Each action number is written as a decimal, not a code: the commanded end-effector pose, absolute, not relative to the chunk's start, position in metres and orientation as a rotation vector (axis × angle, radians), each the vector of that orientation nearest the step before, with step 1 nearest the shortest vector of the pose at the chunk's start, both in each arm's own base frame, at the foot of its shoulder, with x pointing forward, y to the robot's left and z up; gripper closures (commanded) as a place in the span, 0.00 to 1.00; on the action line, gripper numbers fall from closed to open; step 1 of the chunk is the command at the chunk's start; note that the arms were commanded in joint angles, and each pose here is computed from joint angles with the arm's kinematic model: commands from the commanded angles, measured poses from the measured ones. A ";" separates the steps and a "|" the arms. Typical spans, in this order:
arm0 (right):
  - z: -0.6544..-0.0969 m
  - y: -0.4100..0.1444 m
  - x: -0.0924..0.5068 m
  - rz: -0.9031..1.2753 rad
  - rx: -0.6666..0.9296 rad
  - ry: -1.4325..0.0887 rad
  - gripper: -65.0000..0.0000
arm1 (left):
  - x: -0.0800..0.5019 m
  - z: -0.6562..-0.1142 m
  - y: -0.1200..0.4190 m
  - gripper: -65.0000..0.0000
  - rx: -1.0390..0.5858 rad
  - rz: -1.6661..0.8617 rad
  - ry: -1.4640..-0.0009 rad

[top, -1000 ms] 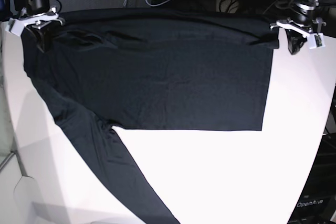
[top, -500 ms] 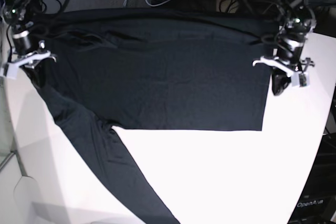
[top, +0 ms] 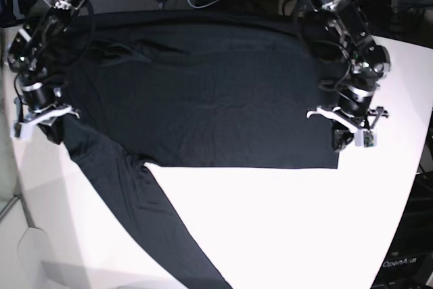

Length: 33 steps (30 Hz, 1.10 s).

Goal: Fold the T-shirt properly
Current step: 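Release the shirt edge and move both grippers down along its sides, then grasp the shirt's side edges near the hem with both grippers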

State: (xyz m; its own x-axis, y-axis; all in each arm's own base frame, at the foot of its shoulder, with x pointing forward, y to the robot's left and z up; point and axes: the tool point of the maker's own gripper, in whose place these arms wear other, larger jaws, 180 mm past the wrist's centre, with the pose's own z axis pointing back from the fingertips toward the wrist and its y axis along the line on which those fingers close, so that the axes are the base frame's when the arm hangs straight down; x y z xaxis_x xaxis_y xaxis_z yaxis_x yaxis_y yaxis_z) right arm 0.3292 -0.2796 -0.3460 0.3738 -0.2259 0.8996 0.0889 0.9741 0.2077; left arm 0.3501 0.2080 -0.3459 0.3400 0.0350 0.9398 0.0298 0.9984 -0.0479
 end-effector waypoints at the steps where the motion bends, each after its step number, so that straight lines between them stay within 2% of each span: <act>1: -0.327 -0.283 0.343 -0.183 0.135 -1.236 0.99 | 0.362 -0.326 0.208 0.99 -0.065 0.002 -1.298; 16: -0.335 -0.255 0.444 -0.019 0.095 -1.109 0.99 | 0.372 -0.319 0.200 0.99 -0.083 -0.019 -1.315; 22: -0.330 -0.250 0.471 0.015 0.078 -1.153 0.98 | 0.363 -0.329 0.199 0.99 -0.086 -0.020 -1.289; 33: -0.335 -0.234 0.491 0.024 0.139 -1.286 0.73 | 0.362 -0.330 0.200 0.99 -0.084 -0.017 -1.285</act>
State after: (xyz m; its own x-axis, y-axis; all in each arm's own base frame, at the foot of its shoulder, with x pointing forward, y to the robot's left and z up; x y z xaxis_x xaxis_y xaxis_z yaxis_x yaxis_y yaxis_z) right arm 0.4723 -0.2298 -0.3685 0.3753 -0.0514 0.9255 -0.0949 0.9911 0.0936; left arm 0.3528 0.1981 -0.3504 0.3500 0.0348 0.9361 0.0559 0.9967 -0.0580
